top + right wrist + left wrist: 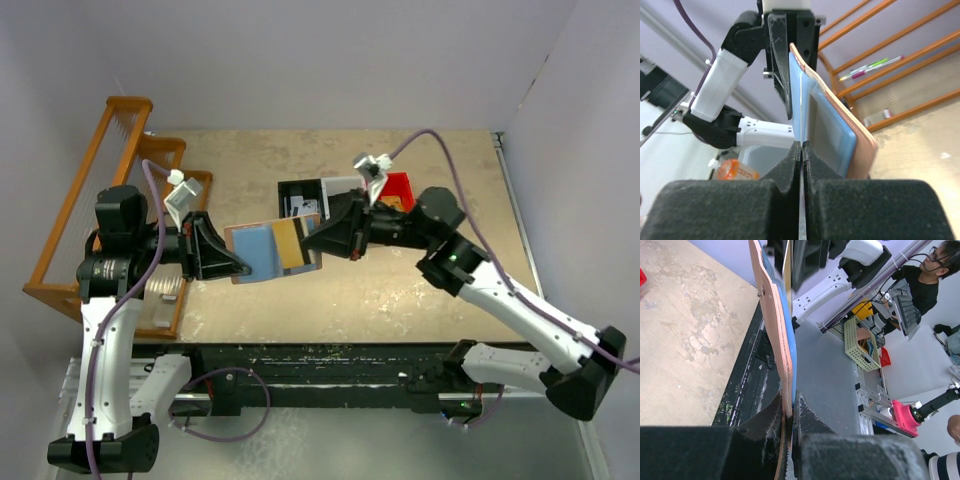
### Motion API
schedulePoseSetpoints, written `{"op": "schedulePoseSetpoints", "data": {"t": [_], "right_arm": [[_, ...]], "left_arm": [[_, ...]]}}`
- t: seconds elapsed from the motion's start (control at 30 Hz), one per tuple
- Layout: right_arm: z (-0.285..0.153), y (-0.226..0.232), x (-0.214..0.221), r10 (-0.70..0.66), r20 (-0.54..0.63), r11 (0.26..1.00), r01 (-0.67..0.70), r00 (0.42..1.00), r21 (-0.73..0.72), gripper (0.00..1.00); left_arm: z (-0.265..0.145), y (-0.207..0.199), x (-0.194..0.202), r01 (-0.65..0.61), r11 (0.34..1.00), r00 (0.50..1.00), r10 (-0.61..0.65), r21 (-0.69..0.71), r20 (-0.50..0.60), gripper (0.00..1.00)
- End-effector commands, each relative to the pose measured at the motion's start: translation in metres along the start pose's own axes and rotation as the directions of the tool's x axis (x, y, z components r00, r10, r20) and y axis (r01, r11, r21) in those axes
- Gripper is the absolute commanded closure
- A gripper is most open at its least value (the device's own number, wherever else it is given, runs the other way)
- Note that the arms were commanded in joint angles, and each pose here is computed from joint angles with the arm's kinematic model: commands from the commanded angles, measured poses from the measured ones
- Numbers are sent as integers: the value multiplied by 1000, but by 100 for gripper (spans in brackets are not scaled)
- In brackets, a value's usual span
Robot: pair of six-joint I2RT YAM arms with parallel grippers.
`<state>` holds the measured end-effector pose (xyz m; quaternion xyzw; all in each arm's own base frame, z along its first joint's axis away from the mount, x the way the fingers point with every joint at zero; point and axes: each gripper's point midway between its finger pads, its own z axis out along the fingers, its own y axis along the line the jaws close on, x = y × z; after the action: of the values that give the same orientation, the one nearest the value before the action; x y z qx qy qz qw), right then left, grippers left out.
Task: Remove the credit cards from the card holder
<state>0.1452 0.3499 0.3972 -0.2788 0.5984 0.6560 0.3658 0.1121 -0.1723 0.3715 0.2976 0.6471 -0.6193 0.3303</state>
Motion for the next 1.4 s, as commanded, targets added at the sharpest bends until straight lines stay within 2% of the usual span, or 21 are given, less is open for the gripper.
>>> {"op": "schedulePoseSetpoints", "data": {"t": [0.0, 0.13, 0.23, 0.33, 0.4, 0.47, 0.53, 0.63, 0.73, 1.0, 1.1, 1.23, 1.37], "right_arm": [[-38, 6, -28, -99, 67, 992, 93, 993, 90, 100], [-68, -20, -36, -110, 88, 957, 82, 990, 277, 100], [-98, -65, -40, -88, 113, 861, 19, 990, 509, 100], [-136, -125, -37, -48, 113, 661, -53, 992, 748, 100], [-163, -158, -37, -48, 123, 512, -81, 991, 855, 100], [-182, -182, -38, -52, 133, 401, -101, 990, 911, 100], [-204, -208, -39, -66, 122, 255, -101, 990, 962, 100], [-227, -247, -27, -30, 45, 57, -44, 999, 997, 100], [-240, -282, -15, 19, -13, -80, 15, 1000, 997, 100], [-263, -343, -19, 80, -150, -343, 169, 985, 924, 100], [-270, -358, -18, 112, -198, -413, 227, 974, 882, 100], [-273, -385, -1, 167, -235, -446, 286, 958, 848, 100], [-272, -407, 19, 208, -249, -439, 318, 946, 841, 100]], "left_arm": [[-1, -10, -8, -89, 996, 996, 89, 18, 0, 100], [-1, -7, -11, -106, 994, 994, 106, -4, 4, 100], [-1, -5, -15, -136, 990, 991, 137, -34, 7, 100], [-1, -5, -17, -166, 984, 986, 167, -59, 10, 100], [-1, -4, -18, -173, 982, 985, 174, -75, 11, 100], [-1, -3, -18, -169, 982, 985, 170, -80, 10, 100], [-1, -3, -16, -167, 982, 986, 169, -83, 9, 100], [-1, -4, -16, -172, 982, 985, 173, -82, 7, 100], [-1, -8, -17, -182, 980, 983, 183, -76, 6, 100], [-1, -12, -14, -179, 982, 984, 179, -63, 5, 100], [-1, -13, -13, -184, 981, 983, 185, -64, 4, 100], [-2, -16, -13, -190, 980, 982, 191, -62, 3, 100], [-2, -17, -14, -189, 980, 982, 190, -60, 3, 100]]}}
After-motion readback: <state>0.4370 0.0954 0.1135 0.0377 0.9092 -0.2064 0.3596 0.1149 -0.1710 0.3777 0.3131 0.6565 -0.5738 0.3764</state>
